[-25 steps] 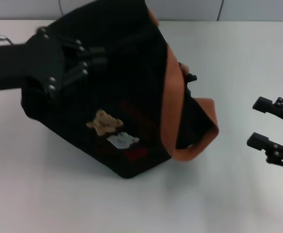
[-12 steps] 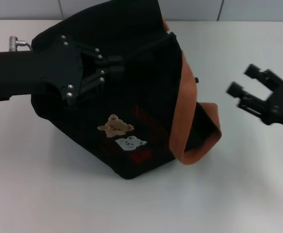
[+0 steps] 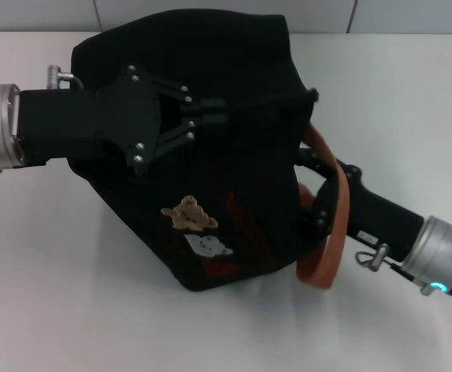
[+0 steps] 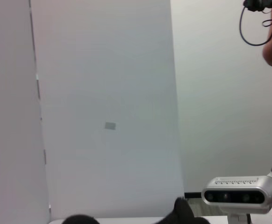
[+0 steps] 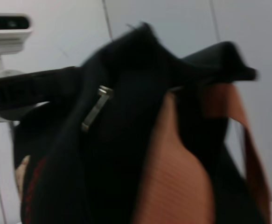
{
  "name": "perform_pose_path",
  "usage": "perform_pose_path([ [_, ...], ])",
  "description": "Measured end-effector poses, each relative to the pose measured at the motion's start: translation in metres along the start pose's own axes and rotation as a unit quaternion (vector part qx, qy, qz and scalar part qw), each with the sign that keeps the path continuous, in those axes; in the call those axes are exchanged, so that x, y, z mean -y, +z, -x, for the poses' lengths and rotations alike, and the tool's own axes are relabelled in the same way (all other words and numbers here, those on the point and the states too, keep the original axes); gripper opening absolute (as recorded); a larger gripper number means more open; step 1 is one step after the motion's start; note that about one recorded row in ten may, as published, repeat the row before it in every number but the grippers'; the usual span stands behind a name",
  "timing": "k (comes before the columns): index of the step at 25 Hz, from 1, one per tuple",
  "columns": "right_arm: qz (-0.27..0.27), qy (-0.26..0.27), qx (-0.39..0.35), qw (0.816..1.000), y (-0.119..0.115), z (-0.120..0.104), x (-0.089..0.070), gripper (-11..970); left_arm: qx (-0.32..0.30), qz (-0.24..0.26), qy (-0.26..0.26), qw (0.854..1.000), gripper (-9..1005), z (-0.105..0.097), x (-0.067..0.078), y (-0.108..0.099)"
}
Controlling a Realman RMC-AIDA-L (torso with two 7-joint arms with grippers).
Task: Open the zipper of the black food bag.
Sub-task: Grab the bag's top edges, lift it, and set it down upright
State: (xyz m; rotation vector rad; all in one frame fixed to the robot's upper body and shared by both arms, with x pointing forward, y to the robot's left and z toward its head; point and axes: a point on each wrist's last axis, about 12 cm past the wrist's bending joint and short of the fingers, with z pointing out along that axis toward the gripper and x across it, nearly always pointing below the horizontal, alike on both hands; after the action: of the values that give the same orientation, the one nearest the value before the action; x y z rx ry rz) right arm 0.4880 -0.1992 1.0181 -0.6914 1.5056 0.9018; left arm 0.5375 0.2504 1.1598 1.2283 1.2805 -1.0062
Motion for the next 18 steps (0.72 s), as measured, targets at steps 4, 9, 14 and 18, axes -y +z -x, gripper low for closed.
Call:
perform_pose_path([
  [4,0.004,-0.003,0.001,1.000,0.006,-0.001,-0.004,840,0.003,-0.004,0.002,1.000,94,0.000,0.001,0.003],
  [9,-0.025,0.000,0.010,1.000,-0.008,-0.003,-0.001,839,0.005,0.000,0.001,1.000,92,-0.005,0.004,0.000],
  [14,-0.063,-0.012,0.041,0.997,-0.027,0.001,0.006,839,0.010,0.005,0.000,1.000,90,-0.011,0.008,-0.003],
  [18,-0.073,-0.053,0.059,0.994,-0.034,0.004,0.006,839,0.016,0.004,-0.007,1.000,90,-0.017,0.010,-0.003],
])
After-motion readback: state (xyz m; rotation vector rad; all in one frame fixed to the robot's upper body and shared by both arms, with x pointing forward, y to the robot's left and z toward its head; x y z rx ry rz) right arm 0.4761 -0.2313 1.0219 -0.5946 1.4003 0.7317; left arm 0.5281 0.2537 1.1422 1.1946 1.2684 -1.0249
